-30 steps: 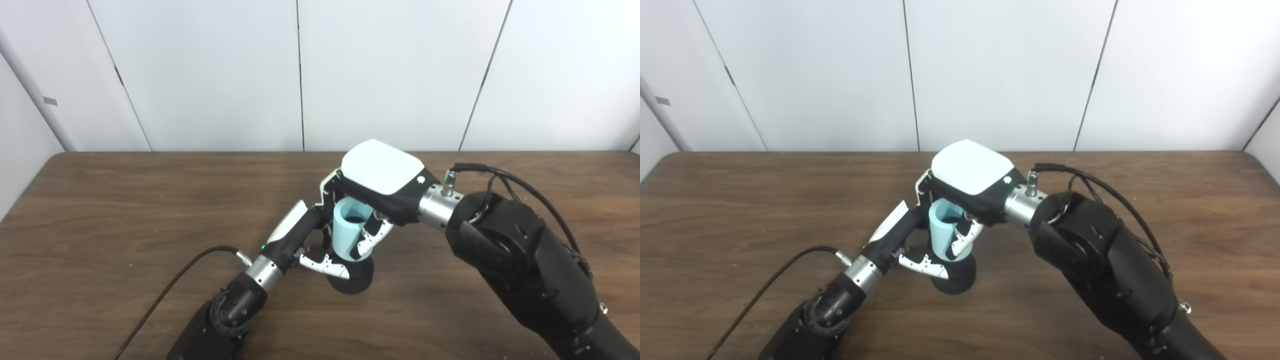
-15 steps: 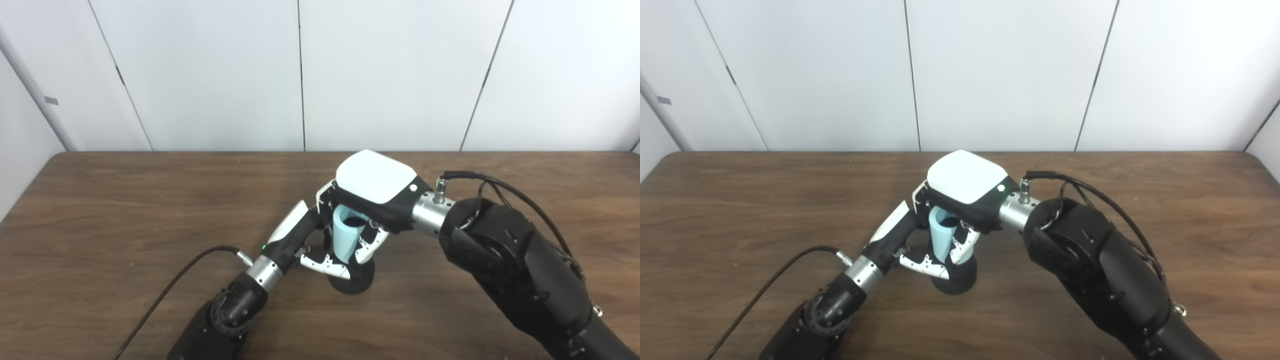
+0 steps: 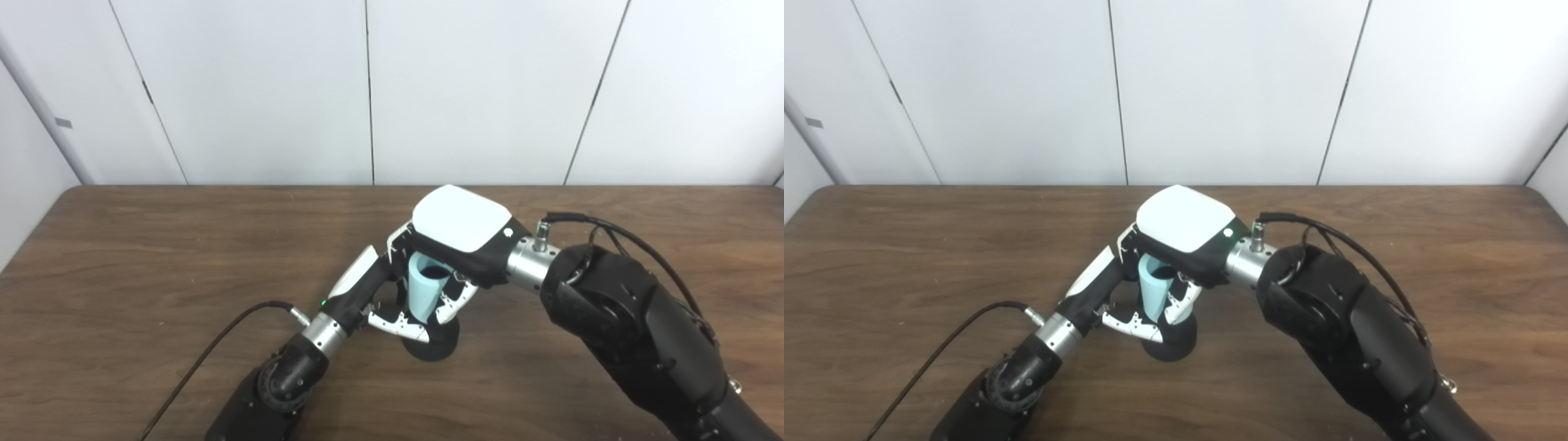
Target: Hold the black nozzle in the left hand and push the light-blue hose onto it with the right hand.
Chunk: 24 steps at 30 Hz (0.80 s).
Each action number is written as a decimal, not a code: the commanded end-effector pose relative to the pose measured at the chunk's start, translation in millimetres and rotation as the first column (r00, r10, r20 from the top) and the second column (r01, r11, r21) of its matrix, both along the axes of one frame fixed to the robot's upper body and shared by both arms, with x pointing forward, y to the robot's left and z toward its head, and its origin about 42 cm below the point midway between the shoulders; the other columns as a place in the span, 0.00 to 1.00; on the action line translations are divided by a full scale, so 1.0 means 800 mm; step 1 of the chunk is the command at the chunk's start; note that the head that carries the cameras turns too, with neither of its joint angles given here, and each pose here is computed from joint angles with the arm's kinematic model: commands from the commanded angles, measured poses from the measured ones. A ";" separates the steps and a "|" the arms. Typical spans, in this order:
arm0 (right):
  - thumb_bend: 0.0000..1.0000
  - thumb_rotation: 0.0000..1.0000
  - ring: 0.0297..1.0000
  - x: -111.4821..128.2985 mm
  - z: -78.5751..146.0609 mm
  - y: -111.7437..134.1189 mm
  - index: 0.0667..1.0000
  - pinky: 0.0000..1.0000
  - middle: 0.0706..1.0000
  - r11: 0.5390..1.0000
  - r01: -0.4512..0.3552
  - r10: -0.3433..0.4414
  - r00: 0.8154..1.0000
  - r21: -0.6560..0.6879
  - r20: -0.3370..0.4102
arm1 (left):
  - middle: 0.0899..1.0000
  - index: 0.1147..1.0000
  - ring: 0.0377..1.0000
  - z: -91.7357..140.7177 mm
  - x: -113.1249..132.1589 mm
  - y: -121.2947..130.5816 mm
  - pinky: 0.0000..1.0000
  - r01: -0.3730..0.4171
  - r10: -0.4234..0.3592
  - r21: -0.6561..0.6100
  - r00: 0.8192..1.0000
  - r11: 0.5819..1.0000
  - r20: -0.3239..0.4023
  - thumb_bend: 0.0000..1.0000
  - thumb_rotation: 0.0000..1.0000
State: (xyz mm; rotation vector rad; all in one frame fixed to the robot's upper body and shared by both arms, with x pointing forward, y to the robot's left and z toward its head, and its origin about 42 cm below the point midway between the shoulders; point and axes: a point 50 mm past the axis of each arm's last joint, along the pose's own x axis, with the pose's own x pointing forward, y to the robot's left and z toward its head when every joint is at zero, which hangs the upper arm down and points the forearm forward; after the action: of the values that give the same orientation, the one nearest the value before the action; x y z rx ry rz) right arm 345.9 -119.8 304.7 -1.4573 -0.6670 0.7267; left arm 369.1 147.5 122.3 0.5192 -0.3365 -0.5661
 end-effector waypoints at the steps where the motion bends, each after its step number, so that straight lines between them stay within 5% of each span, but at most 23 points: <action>1: 0.83 0.24 0.54 0.001 -0.014 -0.002 0.64 0.45 0.62 1.000 -0.020 0.019 1.000 -0.023 -0.015 | 0.27 0.41 0.23 -0.070 -0.040 0.011 0.18 0.017 0.008 0.128 0.980 0.992 -0.197 0.52 0.08; 5: 0.87 0.27 0.67 0.001 -0.010 -0.005 0.68 0.57 0.73 1.000 -0.025 0.025 0.999 0.010 0.041 | 0.27 0.41 0.23 -0.070 -0.040 0.011 0.18 0.018 0.008 0.129 0.980 0.991 -0.198 0.52 0.08; 14: 1.00 0.52 0.92 -0.006 0.037 -0.007 0.80 0.95 0.93 0.984 -0.066 0.030 0.976 0.162 0.218 | 0.27 0.41 0.22 -0.070 -0.040 0.013 0.18 0.018 0.007 0.128 0.980 0.992 -0.197 0.52 0.08; 19: 1.00 0.53 0.96 -0.012 0.054 -0.011 0.83 0.96 0.96 0.950 -0.073 -0.008 0.966 0.303 0.257 | 0.28 0.41 0.24 -0.070 -0.042 0.012 0.19 0.019 0.008 0.140 0.982 0.990 -0.189 0.52 0.08; 24: 1.00 0.51 0.95 -0.011 0.052 -0.023 0.87 0.92 0.97 0.889 -0.042 -0.063 0.975 0.456 0.213 | 0.28 0.41 0.24 -0.070 -0.043 0.012 0.20 0.026 0.001 0.147 0.983 0.989 -0.184 0.52 0.08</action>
State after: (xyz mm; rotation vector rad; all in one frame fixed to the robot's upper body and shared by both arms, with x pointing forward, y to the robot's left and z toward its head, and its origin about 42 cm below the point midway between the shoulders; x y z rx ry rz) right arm 340.1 -133.9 329.4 -1.1575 -0.8704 0.4245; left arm 368.3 145.2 123.5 0.5221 -0.3427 -0.5749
